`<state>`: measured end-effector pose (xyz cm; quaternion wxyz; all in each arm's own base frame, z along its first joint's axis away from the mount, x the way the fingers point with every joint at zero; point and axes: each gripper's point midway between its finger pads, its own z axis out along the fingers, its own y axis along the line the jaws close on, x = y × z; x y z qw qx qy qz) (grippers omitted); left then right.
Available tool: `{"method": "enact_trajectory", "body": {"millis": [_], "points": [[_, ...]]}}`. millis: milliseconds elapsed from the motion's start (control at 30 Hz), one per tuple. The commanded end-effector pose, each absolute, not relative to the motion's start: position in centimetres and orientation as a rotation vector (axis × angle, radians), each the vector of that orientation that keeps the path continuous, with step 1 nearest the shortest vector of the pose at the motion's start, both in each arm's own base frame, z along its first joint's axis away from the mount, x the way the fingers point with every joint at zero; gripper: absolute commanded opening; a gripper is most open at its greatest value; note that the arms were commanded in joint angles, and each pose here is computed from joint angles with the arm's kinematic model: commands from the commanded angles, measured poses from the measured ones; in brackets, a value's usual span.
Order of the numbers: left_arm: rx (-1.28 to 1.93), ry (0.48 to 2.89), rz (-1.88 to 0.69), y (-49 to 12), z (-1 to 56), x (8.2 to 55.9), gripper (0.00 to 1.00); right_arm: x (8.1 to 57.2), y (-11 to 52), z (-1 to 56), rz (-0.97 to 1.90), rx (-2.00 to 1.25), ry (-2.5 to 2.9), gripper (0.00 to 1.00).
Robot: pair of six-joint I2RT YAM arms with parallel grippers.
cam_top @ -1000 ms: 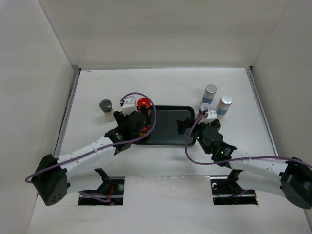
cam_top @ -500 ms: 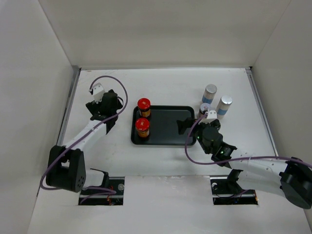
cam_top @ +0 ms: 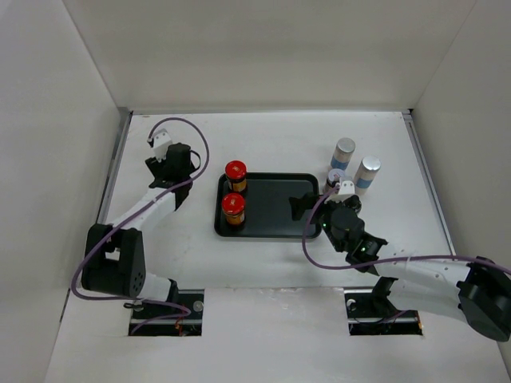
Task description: Organize the condiment bottles
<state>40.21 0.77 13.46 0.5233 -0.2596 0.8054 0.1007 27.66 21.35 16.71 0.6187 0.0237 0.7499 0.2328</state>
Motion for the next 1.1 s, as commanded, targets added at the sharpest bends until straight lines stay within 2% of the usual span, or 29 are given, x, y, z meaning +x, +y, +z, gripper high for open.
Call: {"method": "enact_trajectory", "body": {"millis": [0, 267, 400, 567, 767, 900, 1067], "points": [[-0.619, 1.722, 0.155, 0.1, 21.0, 40.5, 0.38, 28.0, 21.5, 19.1, 0.594, 0.094, 1.656, 1.00], [-0.431, 1.428, -0.144, -8.9, 36.3, 36.6, 0.37, 28.0, 21.1, 19.0, 0.581, 0.105, 1.654, 1.00], [-0.304, 1.429, -0.278, -15.7, 38.5, 36.4, 0.37, 27.9, 20.5, 19.9, 0.583, 0.123, 1.626, 1.00], [-0.176, 1.485, -0.370, -22.8, 37.0, 37.7, 0.37, 27.7, 19.7, 20.7, 0.581, 0.149, 1.596, 1.00], [-0.079, 1.586, -0.362, -28.6, 31.1, 39.5, 0.38, 27.4, 18.2, 21.1, 0.564, 0.205, 1.564, 1.00], [-0.025, 1.647, -0.327, -30.8, 27.2, 40.6, 0.38, 27.5, 18.1, 21.0, 0.560, 0.208, 1.564, 1.00], [-0.025, 1.678, -0.294, -30.7, 24.0, 41.8, 0.38, 27.7, 18.2, 20.7, 0.552, 0.205, 1.572, 1.00]]}}
